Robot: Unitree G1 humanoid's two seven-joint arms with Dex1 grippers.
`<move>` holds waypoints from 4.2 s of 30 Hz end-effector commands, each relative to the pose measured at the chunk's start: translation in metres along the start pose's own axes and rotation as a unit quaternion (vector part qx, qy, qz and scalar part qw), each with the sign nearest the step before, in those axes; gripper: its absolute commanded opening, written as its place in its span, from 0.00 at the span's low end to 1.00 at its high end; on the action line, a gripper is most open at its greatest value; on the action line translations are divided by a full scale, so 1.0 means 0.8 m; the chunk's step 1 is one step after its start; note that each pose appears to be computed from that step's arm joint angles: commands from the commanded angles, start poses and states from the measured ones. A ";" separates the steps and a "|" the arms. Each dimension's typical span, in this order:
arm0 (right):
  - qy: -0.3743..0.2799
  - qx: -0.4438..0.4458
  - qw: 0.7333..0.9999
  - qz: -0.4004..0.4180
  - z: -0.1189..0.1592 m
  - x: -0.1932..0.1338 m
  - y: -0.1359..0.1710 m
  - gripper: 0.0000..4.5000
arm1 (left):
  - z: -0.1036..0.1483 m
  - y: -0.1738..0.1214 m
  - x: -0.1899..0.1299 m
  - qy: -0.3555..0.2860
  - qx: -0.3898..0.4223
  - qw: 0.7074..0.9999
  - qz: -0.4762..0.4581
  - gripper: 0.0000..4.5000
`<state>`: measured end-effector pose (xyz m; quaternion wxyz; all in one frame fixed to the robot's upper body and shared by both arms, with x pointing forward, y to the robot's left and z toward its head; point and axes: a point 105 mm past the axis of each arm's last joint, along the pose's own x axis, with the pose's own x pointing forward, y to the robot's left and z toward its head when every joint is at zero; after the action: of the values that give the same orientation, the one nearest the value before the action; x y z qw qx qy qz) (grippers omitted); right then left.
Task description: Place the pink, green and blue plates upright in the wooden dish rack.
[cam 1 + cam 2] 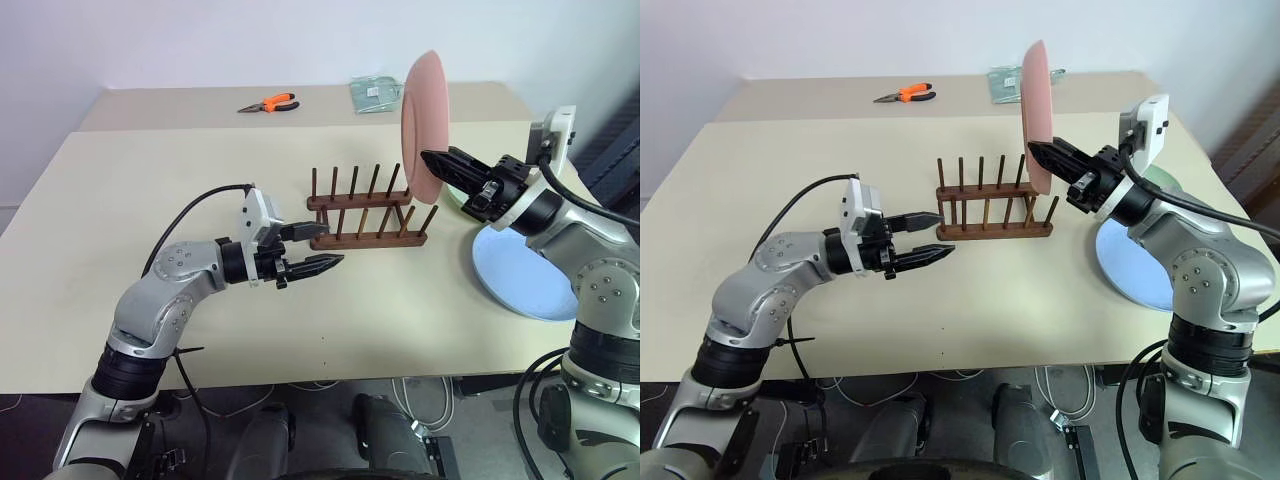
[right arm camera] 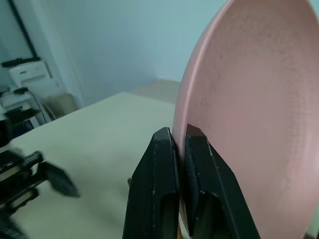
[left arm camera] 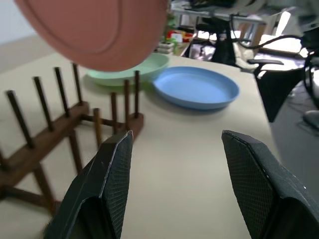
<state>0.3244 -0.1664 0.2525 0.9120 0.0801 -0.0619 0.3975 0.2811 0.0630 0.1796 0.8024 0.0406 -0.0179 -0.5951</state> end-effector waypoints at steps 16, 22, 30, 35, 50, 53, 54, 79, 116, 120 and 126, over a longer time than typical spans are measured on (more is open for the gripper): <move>-0.055 -0.014 0.995 -0.076 0.040 -0.035 -0.047 0.65 | -0.006 -0.014 0.026 0.023 0.050 0.998 -0.004 0.66; -0.072 -0.082 0.981 -0.162 0.080 -0.092 -0.073 0.71 | -0.015 -0.007 0.026 0.028 0.052 0.998 0.007 0.66; 0.274 -0.356 0.863 -0.231 -0.038 -0.127 -0.146 0.98 | -0.026 -0.007 0.029 0.036 0.058 0.998 0.004 0.66; 0.391 -0.486 0.760 -0.183 -0.080 -0.141 -0.184 0.98 | -0.028 -0.006 0.028 0.038 0.062 0.997 0.009 0.66; 0.409 -0.583 0.689 -0.136 -0.085 -0.133 -0.208 0.01 | -0.032 -0.011 0.022 0.051 0.066 0.996 0.016 0.66; 0.382 -0.606 0.684 -0.135 -0.061 -0.130 -0.196 0.01 | -0.032 -0.010 0.023 0.053 0.067 0.996 0.016 0.66; 0.372 -0.610 0.686 -0.137 -0.053 -0.129 -0.192 0.01 | -0.032 -0.009 0.023 0.052 0.067 0.996 0.016 0.66; -0.104 0.085 0.990 -0.030 0.045 0.021 0.077 0.01 | -0.038 0.074 -0.078 0.070 0.079 0.977 0.184 0.66; 0.212 -0.177 0.941 -0.196 -0.038 -0.132 -0.029 0.98 | -0.026 0.034 -0.014 0.034 0.049 0.996 0.073 0.66; 0.287 -0.168 0.912 -0.241 -0.109 -0.145 -0.040 0.98 | -0.023 0.031 -0.005 0.031 0.052 0.996 0.059 0.66; 0.363 -0.193 0.859 -0.304 -0.165 -0.174 -0.069 0.69 | -0.018 0.025 0.004 0.028 0.054 0.997 0.048 0.66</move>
<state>0.2743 -0.2668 0.0888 0.9429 -0.2124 0.2327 0.1080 0.3054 0.0721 0.1557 0.8341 0.0895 -0.0075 -0.5443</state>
